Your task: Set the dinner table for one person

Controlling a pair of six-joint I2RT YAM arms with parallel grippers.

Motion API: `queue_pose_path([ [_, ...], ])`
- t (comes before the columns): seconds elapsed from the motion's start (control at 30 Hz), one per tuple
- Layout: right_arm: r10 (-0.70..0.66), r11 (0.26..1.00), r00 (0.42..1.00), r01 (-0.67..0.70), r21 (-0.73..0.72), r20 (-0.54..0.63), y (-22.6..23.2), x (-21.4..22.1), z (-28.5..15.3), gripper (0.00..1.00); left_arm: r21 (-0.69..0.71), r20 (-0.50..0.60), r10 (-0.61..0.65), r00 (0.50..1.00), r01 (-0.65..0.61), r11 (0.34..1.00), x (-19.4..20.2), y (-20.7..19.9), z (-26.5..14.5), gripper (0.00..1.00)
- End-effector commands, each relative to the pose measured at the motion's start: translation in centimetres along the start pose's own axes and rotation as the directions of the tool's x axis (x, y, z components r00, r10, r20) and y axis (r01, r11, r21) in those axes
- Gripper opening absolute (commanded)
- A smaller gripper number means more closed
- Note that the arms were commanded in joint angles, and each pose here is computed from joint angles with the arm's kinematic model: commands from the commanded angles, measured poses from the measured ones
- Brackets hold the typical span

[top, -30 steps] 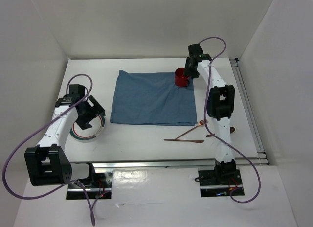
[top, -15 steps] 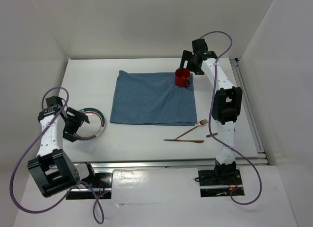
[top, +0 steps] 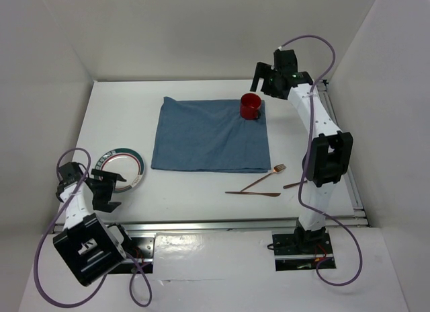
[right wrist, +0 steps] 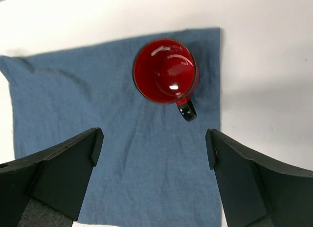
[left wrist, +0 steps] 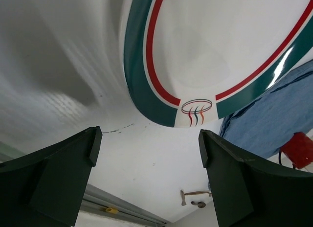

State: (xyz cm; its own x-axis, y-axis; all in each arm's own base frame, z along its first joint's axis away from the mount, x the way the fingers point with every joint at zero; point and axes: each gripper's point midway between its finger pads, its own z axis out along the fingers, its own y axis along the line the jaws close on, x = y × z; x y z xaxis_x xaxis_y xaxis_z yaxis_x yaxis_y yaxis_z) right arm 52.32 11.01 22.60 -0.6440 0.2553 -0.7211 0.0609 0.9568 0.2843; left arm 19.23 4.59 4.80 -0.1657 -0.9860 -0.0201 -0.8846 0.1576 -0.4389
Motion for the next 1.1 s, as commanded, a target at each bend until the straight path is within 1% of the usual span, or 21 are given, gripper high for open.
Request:
queue_pose_path([
  [0.0,-0.01,1.0,0.999,0.012,-0.027,0.053,0.4,-1.2,-1.9,1.0,0.147,0.034,0.043,0.999,-0.047,0.988,-1.2,-2.7,0.1,1.0],
  [0.03,-0.011,1.0,0.999,0.012,-0.026,0.051,0.3,-0.9,-2.2,1.0,0.149,0.052,0.046,0.998,-0.053,0.987,-1.7,-2.9,0.3,1.0],
  [0.07,-0.01,0.999,0.997,0.013,-0.033,0.07,0.5,-1.5,-2.7,1.0,0.138,0.039,0.041,0.998,-0.046,0.989,-1.5,-2.5,0.8,0.99],
  [0.1,-0.01,1.0,0.998,0.012,-0.029,0.058,0.3,-1.0,-2.5,1.0,0.149,0.053,0.055,0.997,-0.062,0.987,-1.8,-2.8,0.8,0.99],
  [0.13,-0.005,1.0,0.998,0.007,-0.025,0.069,0.0,-1.4,-2.8,1.0,0.143,0.047,0.053,0.998,-0.059,0.988,-1.7,-2.5,1.3,0.99],
  [0.27,-0.005,1.0,0.998,0.007,-0.025,0.067,-0.1,-1.1,-2.9,1.0,0.203,0.051,0.049,0.997,-0.059,0.977,-1.7,-2.9,2.3,0.93],
  [0.3,-0.005,1.0,0.998,0.007,-0.025,0.067,-0.1,-1.1,-2.9,1.0,0.2,0.041,0.025,0.999,-0.033,0.979,-1.6,-2.8,2.6,0.9],
  [0.43,-0.005,1.0,0.998,0.007,-0.025,0.067,-0.2,-1.1,-3.6,1.0,0.202,0.039,0.006,0.999,-0.014,0.979,-1.6,-2.4,3.7,0.82],
  [0.47,-0.005,1.0,0.997,0.006,-0.016,0.071,-0.3,-1.1,-3.6,1.0,0.193,0.03,0.002,1.0,-0.008,0.981,-1.4,-2.0,4.0,0.79],
  [0.5,-0.005,1.0,0.997,0.006,-0.02,0.081,-0.2,-1.4,-4.0,1.0,0.2,0.021,-0.006,1.0,0.001,0.98,-1.1,-1.9,4.2,0.77],
  [0.53,-0.005,1.0,0.997,0.006,-0.02,0.081,-0.2,-1.4,-4.0,1.0,0.226,0.037,-0.015,0.999,0.006,0.974,-1.7,-2.4,4.1,0.74],
  [0.57,-0.005,1.0,0.997,0.005,-0.008,0.075,-0.5,-1.1,-3.8,1.0,0.258,0.013,-0.005,1.0,0.002,0.966,-1.0,-2.6,4.2,0.65],
  [0.63,-0.005,1.0,0.996,0.006,-0.011,0.084,-0.4,-1.4,-4.2,1.0,0.289,0.029,0.009,1.0,-0.017,0.957,-1.4,-3.3,4.0,0.57],
  [0.67,-0.005,1.0,0.996,0.006,-0.011,0.084,-0.4,-1.3,-4.5,1.0,0.295,0.036,0.012,0.999,-0.022,0.955,-1.7,-3.6,3.9,0.51],
  [0.7,-0.005,1.0,0.996,0.006,-0.011,0.084,-0.4,-1.2,-4.5,1.0,0.305,0.051,0.027,0.998,-0.041,0.952,-2.3,-4.3,3.5,0.4],
  [0.8,-0.005,1.0,0.996,0.006,-0.011,0.084,-0.4,-1.2,-4.5,1.0,0.308,0.063,0.05,0.997,-0.067,0.949,-2.9,-5.3,2.7,0.24],
  [0.83,-0.005,1.0,0.996,0.006,-0.011,0.084,-0.4,-1.2,-4.5,1.0,0.302,0.076,0.057,0.996,-0.077,0.95,-3.2,-5.4,2.5,0.12],
  [0.9,-0.004,1.0,0.996,0.006,-0.015,0.094,-0.3,-1.6,-4.7,1.0,0.311,0.091,0.07,0.993,-0.095,0.946,-3.8,-6.2,1.8,0.0],
  [0.97,-0.005,1.0,0.996,0.006,-0.011,0.084,-0.4,-1.4,-4.7,1.0,0.315,0.096,0.072,0.993,-0.099,0.944,-4.2,-6.8,1.3,0.0],
  [1.03,-0.009,1.0,0.995,0.011,-0.016,0.102,0.1,-1.9,-5.3,1.0,0.342,0.12,0.096,0.988,-0.132,0.93,-4.7,-8.0,0.2,0.0],
  [1.07,-0.009,1.0,0.995,0.011,-0.016,0.102,0.1,-1.9,-5.3,1.0,0.359,0.141,0.124,0.982,-0.167,0.918,-4.9,-8.6,-0.4,0.0],
])
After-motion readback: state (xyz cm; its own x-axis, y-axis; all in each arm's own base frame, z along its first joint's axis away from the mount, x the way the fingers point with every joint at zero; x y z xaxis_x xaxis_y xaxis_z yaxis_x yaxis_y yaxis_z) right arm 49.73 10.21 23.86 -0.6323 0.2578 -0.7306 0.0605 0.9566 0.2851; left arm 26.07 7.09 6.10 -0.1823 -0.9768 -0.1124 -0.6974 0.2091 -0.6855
